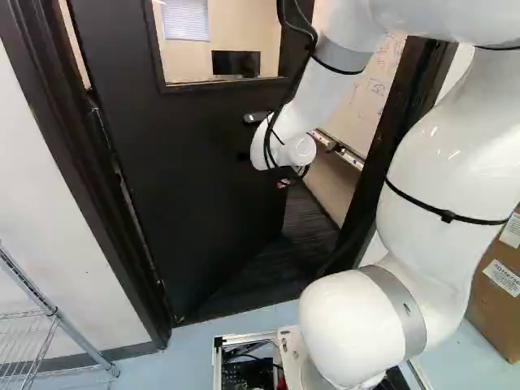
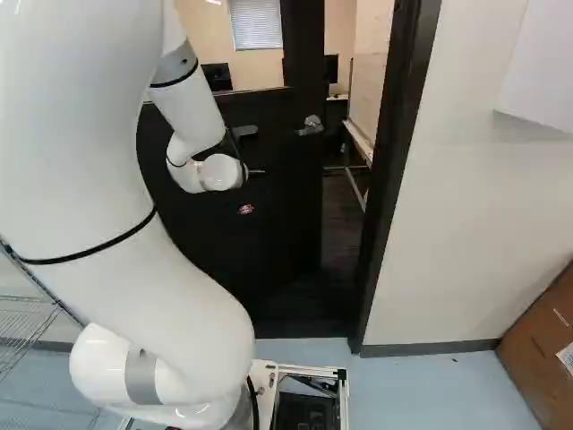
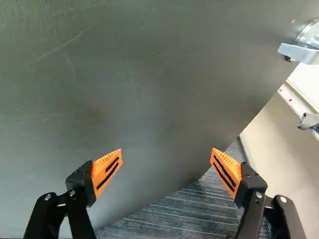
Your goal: Open the door and move inside
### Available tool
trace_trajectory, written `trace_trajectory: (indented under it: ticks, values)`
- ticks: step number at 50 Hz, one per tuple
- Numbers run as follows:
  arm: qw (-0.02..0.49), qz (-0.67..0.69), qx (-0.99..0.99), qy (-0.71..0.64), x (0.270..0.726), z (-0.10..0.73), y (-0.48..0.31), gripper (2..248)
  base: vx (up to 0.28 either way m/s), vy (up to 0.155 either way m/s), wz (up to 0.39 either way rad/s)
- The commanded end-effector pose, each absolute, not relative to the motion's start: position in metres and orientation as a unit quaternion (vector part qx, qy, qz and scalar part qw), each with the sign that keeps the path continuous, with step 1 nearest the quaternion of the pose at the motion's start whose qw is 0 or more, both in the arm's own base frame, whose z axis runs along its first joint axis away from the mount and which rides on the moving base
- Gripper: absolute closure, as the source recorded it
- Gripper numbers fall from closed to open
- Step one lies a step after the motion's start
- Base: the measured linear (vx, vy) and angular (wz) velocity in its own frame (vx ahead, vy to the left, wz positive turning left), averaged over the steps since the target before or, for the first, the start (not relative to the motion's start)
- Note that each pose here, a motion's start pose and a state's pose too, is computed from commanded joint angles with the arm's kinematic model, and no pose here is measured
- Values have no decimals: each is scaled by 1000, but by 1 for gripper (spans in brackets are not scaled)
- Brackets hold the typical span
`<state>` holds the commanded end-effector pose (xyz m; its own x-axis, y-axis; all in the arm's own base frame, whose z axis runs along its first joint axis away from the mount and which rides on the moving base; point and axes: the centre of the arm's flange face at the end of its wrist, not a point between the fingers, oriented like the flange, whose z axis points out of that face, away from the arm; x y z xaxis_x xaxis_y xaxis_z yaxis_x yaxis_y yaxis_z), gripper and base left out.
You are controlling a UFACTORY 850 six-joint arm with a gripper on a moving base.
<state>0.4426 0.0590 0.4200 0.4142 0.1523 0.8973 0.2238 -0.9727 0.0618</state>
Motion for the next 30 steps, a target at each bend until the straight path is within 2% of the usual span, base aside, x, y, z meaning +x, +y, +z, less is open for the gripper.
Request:
trace_trajectory:
  ticks: [30]
  values:
    - [35,-530,-842,-97,445,420,61,3,0,0,0]
